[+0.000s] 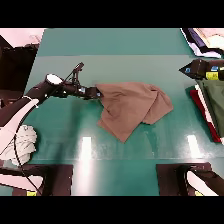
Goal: Fold the shirts.
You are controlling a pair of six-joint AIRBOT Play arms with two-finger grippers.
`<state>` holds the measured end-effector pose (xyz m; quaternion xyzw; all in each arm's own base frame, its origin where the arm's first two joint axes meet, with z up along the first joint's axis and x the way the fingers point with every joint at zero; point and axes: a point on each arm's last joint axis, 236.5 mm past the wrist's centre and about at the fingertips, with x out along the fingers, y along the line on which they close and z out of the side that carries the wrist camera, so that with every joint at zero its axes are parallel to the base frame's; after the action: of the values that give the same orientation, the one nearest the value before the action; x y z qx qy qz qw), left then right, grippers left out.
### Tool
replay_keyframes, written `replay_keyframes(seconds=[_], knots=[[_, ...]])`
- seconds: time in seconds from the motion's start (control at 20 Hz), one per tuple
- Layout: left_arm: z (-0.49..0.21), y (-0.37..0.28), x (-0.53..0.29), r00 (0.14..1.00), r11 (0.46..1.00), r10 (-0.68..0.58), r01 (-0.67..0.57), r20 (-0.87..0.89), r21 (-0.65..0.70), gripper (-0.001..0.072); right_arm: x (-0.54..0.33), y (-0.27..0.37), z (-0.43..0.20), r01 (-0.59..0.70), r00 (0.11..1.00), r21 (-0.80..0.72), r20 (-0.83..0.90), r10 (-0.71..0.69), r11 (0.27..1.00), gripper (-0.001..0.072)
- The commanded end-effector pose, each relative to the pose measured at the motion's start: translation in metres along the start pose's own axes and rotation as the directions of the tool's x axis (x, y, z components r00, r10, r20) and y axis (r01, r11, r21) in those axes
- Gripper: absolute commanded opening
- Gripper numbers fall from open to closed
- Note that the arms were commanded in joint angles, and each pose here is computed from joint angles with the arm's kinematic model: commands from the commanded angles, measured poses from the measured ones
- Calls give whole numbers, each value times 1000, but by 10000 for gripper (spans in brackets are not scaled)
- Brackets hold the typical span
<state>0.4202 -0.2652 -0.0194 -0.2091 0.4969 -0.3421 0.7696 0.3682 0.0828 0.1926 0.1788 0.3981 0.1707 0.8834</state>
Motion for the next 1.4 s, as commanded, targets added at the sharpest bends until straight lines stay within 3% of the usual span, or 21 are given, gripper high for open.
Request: replay_keyframes(seconds=[0.0,0.05,0.1,0.25,0.4,0.45,0.5,0.55,0.7,0.85,1.25,1.35], knots=[[18,-3,10,994,999,43,-45,96,19,367,0,1,-15,-4,998,0,-62,4,1000,19],[19,-3,10,994,999,39,-41,99,14,131,2,0,-22,-6,996,6,-86,6,1000,19],[21,-3,10,993,999,40,-41,109,9,37,7,-4,-33,-5,993,19,-121,7,1000,19],[30,-18,2,995,999,2,-7,96,50,27,30,-22,-85,14,965,96,-261,12,995,19],[49,-38,-34,997,982,17,-31,76,188,27,52,-43,-146,57,921,191,-390,22,980,23],[57,-47,-53,995,971,41,-61,90,229,26,58,-49,-166,75,904,223,-426,28,972,154],[62,-56,-70,993,959,58,-85,106,271,27,62,-52,-184,85,888,249,-457,40,965,438],[65,-66,-84,990,944,66,-102,123,314,27,66,-52,-202,92,873,292,-484,64,952,565],[65,-92,-113,987,923,50,-104,151,370,28,96,-45,-220,64,906,482,-396,152,874,554],[54,-94,-114,993,921,50,-88,110,378,28,127,-38,-228,39,941,552,-301,156,833,554],[33,-95,-112,999,922,46,-51,21,383,28,210,-1,-213,28,948,428,-297,111,903,550],[31,-95,-112,999,923,45,-46,12,381,28,225,4,-210,27,944,415,-309,113,909,434]])
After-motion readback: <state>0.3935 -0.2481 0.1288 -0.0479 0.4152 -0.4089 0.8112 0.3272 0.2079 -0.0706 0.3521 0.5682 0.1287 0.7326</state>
